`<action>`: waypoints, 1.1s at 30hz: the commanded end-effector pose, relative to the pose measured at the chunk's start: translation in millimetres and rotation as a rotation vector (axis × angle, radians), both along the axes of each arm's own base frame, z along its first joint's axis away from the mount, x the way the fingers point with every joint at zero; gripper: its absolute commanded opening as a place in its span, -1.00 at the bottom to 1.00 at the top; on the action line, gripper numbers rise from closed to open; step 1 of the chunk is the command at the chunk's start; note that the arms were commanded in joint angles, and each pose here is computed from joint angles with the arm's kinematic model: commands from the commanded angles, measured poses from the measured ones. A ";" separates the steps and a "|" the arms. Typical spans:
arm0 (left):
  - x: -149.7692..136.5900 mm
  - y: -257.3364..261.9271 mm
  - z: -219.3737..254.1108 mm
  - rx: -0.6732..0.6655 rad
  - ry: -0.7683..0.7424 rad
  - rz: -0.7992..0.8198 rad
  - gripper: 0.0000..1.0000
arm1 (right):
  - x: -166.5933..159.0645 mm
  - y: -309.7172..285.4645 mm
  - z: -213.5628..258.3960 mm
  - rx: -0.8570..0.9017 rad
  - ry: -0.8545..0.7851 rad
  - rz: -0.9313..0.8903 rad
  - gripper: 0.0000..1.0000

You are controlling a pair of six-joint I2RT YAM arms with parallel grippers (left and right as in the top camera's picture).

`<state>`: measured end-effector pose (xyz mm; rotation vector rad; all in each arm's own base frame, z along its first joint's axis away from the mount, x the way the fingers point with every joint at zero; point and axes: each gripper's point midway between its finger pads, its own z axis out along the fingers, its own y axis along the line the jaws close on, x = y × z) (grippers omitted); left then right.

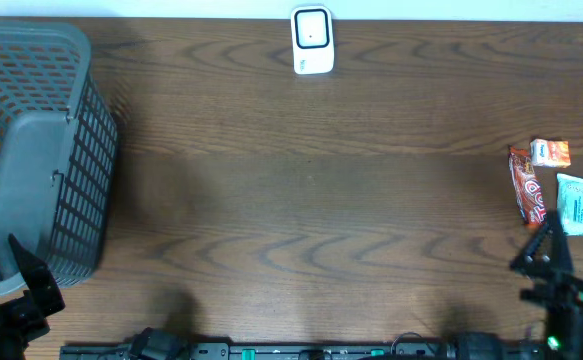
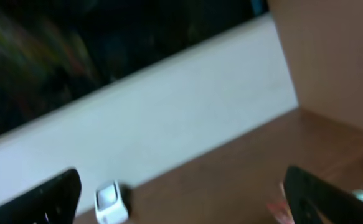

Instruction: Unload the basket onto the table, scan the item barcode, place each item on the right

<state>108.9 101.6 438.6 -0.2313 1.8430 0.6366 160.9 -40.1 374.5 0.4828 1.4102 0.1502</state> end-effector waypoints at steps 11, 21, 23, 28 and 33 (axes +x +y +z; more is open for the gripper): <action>-1.0 1.3 0.7 -0.008 -0.007 0.012 0.96 | 41.0 18.4 -50.7 -0.031 -0.211 0.108 0.99; -1.1 1.3 0.7 -0.008 -0.008 0.012 0.96 | 54.5 21.3 -72.3 -0.110 -0.223 0.109 0.99; -1.0 1.3 0.7 -0.008 -0.007 0.012 0.96 | 58.6 21.8 -82.0 -0.111 -0.207 0.112 0.98; -1.0 1.3 0.7 -0.008 -0.007 0.012 0.96 | 69.1 22.4 -111.0 -0.122 -0.156 0.116 0.99; -1.0 1.3 0.7 -0.008 -0.007 0.012 0.96 | 77.3 22.7 -139.4 -0.150 -0.102 0.115 0.98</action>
